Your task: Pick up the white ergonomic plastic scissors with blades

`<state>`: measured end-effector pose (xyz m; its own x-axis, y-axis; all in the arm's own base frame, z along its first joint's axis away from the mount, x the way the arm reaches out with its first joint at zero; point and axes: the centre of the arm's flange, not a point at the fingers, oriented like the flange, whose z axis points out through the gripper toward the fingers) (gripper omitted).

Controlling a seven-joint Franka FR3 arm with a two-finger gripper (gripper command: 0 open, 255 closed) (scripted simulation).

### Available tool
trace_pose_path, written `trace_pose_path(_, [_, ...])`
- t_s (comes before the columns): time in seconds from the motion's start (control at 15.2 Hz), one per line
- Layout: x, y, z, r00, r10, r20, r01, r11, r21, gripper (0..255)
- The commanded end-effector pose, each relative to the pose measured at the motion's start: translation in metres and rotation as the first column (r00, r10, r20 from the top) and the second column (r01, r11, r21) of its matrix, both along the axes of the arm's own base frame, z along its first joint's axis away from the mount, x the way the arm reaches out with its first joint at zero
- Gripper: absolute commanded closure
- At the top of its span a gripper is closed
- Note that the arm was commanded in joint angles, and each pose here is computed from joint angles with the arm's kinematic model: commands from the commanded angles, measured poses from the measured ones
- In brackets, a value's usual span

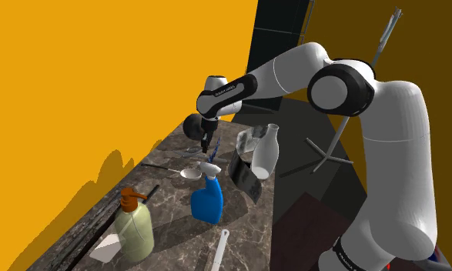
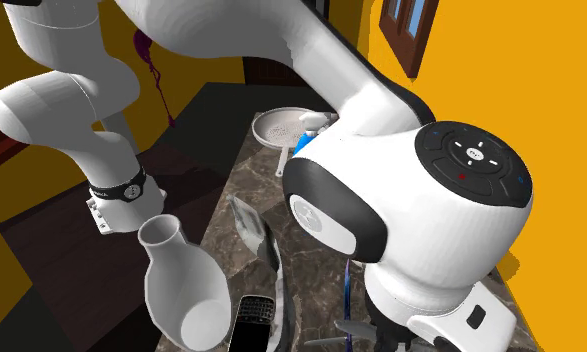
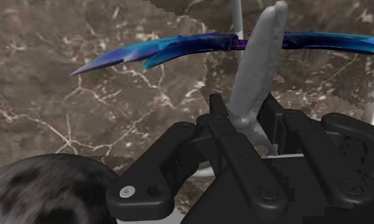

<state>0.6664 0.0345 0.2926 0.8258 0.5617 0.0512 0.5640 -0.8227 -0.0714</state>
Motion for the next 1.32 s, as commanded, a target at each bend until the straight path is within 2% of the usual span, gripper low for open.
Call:
trace_pose_path(0.0, [0.0,0.0,0.0,1.0,0.0,0.0,0.0,1.0,0.0,255])
trace_pose_path(0.13, [0.0,0.0,-0.001,1.0,0.0,0.0,0.0,1.0,0.0,255])
trace_pose_path(1.12, [0.0,0.0,0.079,1.0,0.0,0.0,0.0,1.0,0.0,255])
trace_pose_path(1.25, [0.0,0.0,0.079,1.0,0.0,0.0,0.0,1.0,0.0,255])
